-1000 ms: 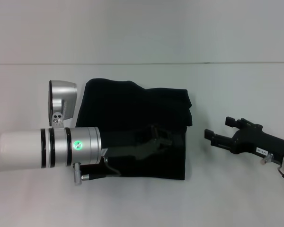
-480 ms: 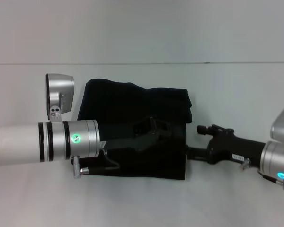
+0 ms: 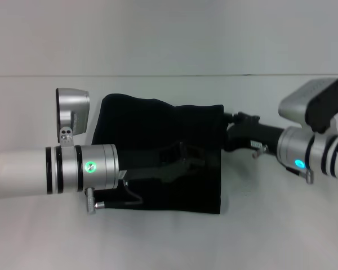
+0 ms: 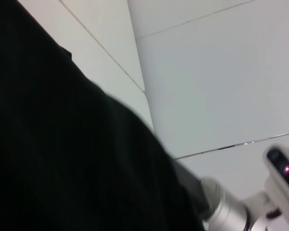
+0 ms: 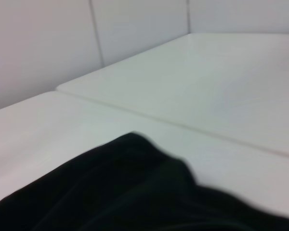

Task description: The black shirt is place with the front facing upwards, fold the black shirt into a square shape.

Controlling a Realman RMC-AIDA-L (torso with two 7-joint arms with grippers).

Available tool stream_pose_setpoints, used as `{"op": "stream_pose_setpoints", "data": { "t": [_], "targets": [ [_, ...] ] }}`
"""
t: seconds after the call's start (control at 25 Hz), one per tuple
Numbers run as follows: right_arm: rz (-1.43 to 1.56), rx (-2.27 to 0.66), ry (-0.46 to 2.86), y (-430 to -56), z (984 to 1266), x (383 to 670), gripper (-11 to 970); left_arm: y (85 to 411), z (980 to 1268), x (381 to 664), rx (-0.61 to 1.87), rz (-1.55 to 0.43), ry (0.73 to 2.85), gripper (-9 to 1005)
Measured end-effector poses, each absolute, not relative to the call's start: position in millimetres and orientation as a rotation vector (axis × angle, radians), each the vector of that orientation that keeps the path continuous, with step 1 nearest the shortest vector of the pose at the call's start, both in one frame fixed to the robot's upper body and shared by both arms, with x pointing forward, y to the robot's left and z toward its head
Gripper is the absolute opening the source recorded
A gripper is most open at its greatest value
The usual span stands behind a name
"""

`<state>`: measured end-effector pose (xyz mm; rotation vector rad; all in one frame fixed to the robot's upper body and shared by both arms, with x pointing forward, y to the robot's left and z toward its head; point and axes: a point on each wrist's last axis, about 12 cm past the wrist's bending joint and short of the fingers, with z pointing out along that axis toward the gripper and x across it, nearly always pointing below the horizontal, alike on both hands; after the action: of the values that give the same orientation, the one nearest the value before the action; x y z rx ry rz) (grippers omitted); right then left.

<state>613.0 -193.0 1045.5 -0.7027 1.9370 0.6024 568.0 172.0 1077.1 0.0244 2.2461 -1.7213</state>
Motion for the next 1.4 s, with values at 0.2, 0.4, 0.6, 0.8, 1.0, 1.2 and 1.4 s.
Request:
{"op": "stream_pose_setpoints", "data": {
  "t": [0.2,0.4,0.6,0.8,1.0,1.2,1.4],
  "targets": [
    [0.554,-0.602,1.924,-193.2,1057.1,629.9,944,170.0,1070.4,564.6,0.038,-1.69,2.264,18],
    [0.524,-0.542,1.901,-203.6,1064.3,636.9,945,165.8,1058.4,564.0,0.035,-1.6,2.33,18],
    [0.448,-0.503,1.944,-213.5,1058.9,638.7,945,159.4,1052.3,563.3,0.031,-1.566,2.364,23],
    [0.418,-0.338,1.973,-235.7,1050.3,633.5,945,155.1,1055.2,561.6,0.046,-1.61,2.351,88],
    [0.449,-0.074,1.926,-269.4,1044.4,620.1,944,155.0,1063.4,555.7,0.04,-1.747,2.218,165],
    [0.549,-0.052,1.851,-279.7,1042.3,600.7,944,173.1,1080.4,551.9,0.045,-1.892,2.076,327],
    [0.707,-0.276,1.773,-265.3,1046.8,580.1,945,196.4,1088.1,551.0,0.056,-1.918,2.051,538]
  ]
}}
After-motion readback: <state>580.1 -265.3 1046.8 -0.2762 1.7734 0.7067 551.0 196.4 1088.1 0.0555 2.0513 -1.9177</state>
